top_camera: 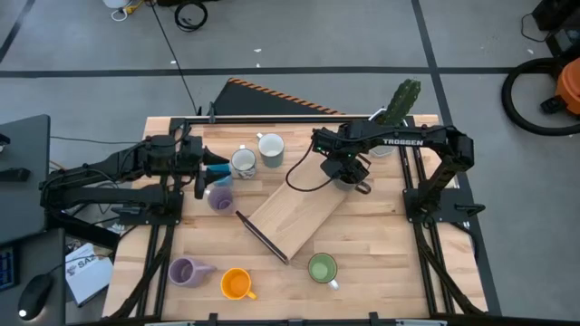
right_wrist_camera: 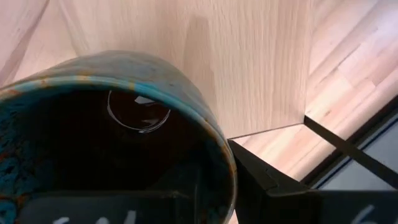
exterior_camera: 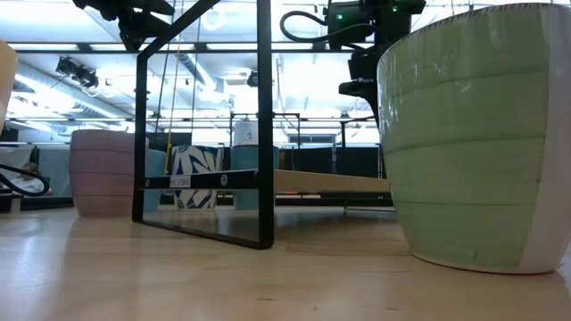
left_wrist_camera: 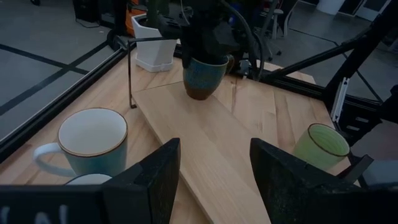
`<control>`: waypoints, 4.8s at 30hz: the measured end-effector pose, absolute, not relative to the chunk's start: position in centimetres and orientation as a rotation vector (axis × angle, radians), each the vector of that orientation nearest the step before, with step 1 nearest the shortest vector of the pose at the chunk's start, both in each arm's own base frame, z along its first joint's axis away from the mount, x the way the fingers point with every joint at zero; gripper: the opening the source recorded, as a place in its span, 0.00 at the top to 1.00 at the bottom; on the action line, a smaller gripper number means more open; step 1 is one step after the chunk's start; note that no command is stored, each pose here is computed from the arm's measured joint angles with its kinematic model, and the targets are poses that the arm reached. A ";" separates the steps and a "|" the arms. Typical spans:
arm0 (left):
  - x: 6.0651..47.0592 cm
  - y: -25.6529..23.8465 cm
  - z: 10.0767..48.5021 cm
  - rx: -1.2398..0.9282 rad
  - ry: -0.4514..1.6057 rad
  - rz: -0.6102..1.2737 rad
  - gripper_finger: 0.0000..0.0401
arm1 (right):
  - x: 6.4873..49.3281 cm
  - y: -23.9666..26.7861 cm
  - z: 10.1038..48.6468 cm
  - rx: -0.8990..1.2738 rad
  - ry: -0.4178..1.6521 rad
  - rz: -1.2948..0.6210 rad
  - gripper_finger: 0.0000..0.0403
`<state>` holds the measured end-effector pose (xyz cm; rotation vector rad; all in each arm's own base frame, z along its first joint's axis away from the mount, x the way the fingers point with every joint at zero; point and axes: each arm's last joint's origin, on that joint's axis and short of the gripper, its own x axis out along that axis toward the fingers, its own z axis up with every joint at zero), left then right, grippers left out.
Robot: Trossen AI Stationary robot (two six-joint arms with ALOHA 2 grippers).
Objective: Place coffee mugs
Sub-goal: Put the blue brown mug on the shelf, then put the dark blue mug on the shelf
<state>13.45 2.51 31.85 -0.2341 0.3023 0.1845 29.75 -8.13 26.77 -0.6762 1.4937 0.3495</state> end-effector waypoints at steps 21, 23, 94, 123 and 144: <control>13.4 2.5 31.8 -0.260 0.308 0.189 0.50 | 29.9 -8.2 27.9 -0.651 1.481 0.310 0.68; 13.6 2.6 31.7 -0.259 0.315 0.201 0.50 | 30.0 -8.2 28.5 -0.654 1.470 0.304 0.65; 13.4 1.9 24.3 -0.257 -0.043 0.250 0.50 | 44.9 -11.1 27.2 -0.615 1.061 0.147 0.66; 13.4 1.9 24.1 -0.258 -0.030 0.250 0.50 | 46.7 -14.2 23.5 -0.571 1.278 0.274 0.93; 13.4 1.9 24.1 -0.241 -0.027 0.250 0.50 | 42.6 -11.0 30.2 -0.610 1.336 0.334 0.93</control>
